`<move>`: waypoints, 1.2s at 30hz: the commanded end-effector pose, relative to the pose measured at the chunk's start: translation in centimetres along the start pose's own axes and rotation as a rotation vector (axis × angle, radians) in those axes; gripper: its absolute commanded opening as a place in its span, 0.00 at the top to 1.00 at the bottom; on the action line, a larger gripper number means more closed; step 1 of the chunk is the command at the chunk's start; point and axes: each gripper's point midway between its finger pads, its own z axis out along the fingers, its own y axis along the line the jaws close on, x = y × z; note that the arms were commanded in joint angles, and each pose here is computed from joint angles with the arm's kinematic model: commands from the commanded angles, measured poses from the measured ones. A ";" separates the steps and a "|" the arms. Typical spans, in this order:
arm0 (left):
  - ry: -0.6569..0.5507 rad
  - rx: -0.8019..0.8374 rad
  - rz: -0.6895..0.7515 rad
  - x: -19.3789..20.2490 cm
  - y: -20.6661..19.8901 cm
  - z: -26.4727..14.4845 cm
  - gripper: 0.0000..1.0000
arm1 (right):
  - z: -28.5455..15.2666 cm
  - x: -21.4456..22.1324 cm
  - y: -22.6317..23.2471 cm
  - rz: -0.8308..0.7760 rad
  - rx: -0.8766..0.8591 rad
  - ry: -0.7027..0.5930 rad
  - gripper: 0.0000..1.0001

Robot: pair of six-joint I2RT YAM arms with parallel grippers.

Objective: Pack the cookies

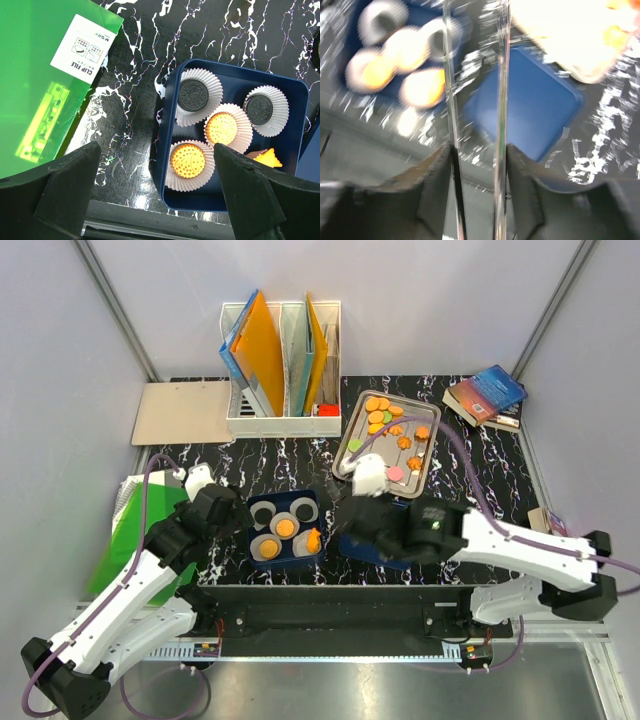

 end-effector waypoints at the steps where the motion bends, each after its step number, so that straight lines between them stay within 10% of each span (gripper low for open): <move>1: -0.032 0.018 -0.031 -0.9 -0.5 -0.2 0.01 | 0.8 -1.4 -9.1 0.222 0.246 -0.070 0.55; 22: -0.042 0.082 -0.042 -1.1 -1.2 -0.8 0.01 | 16.0 9.0 -30.7 0.772 0.666 0.265 0.63; 36: -0.049 0.133 -0.047 -1.1 -1.7 -1.3 0.01 | 19.9 6.2 -34.5 0.961 0.618 0.254 0.29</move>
